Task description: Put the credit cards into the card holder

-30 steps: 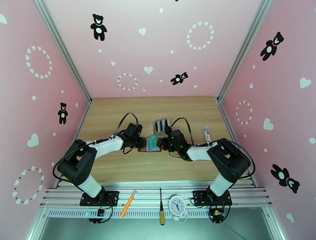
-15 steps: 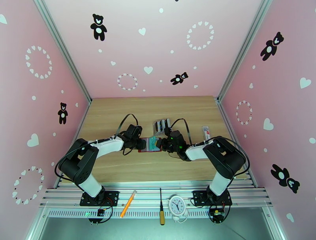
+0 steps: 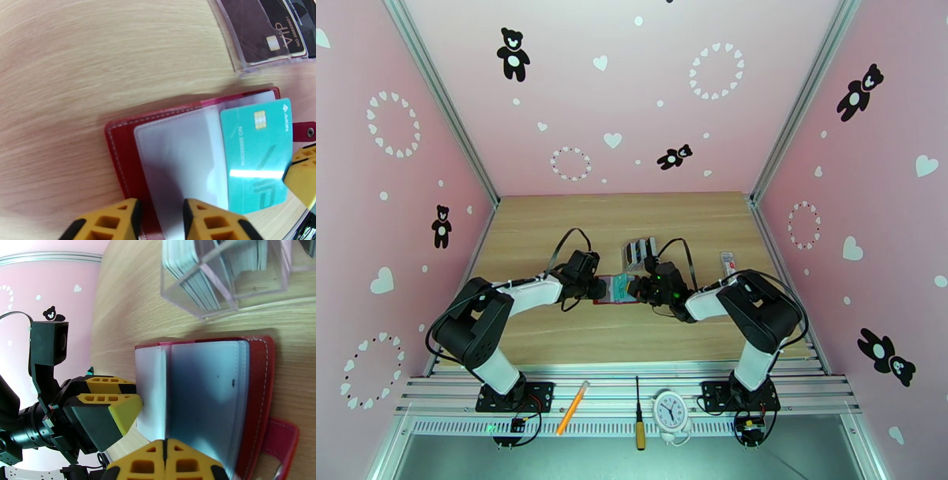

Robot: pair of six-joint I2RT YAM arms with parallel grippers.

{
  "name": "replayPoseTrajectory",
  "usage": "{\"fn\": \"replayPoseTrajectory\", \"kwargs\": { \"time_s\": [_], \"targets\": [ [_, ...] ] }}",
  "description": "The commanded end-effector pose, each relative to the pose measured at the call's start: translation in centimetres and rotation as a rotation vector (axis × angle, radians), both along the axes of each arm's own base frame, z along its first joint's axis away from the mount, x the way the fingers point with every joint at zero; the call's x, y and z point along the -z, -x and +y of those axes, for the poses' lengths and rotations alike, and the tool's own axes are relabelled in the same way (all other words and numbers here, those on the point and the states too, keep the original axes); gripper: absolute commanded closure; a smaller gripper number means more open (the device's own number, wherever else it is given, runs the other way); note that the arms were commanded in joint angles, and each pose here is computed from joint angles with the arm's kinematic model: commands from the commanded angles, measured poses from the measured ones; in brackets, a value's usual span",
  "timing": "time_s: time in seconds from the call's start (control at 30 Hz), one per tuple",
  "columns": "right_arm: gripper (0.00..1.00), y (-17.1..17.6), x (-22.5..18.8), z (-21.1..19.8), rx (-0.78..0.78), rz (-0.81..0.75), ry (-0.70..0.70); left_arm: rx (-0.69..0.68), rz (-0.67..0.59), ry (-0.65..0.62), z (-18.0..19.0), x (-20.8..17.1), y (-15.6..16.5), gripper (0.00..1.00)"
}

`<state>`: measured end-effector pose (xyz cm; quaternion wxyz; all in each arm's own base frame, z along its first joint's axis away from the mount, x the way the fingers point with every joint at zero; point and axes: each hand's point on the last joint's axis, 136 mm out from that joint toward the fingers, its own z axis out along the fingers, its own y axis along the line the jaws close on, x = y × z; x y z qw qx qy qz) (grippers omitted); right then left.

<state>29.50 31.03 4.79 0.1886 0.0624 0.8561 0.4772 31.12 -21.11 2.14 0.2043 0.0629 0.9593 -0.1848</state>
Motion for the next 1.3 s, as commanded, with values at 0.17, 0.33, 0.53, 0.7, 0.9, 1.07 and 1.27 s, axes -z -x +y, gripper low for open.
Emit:
{"fn": "replayPoseTrajectory", "kwargs": {
  "time_s": [0.17, 0.33, 0.53, 0.7, 0.9, 1.07, 1.27],
  "targets": [
    [1.00, 0.3, 0.4, -0.5, 0.015, -0.003, 0.004, 0.001, 0.081, -0.030, 1.0, 2.2, 1.9, 0.67],
    [1.00, 0.2, 0.4, -0.7, 0.017, -0.002, 0.009, -0.004, 0.087, -0.030, 1.1, 2.4, 2.0, 0.73],
    [1.00, -0.1, 0.3, -1.4, 0.028, -0.002, 0.014, -0.005, 0.092, -0.031, 1.2, 2.6, 2.0, 0.76],
    [1.00, -0.2, 0.4, -1.8, 0.031, -0.002, 0.029, -0.002, 0.101, -0.030, 1.0, 2.8, 2.1, 0.79],
    [1.00, -0.3, 0.8, -1.2, 0.015, 0.011, 0.014, 0.003, 0.105, -0.020, 0.8, 2.9, 2.1, 0.80],
    [1.00, -0.2, 0.9, -0.3, -0.007, 0.018, 0.000, 0.003, 0.110, -0.018, 0.8, 3.0, 2.2, 0.80],
    [1.00, -0.1, 0.5, 0.2, -0.014, 0.022, -0.025, 0.003, 0.116, -0.013, 0.7, 3.1, 2.3, 0.80]
  ]
}}
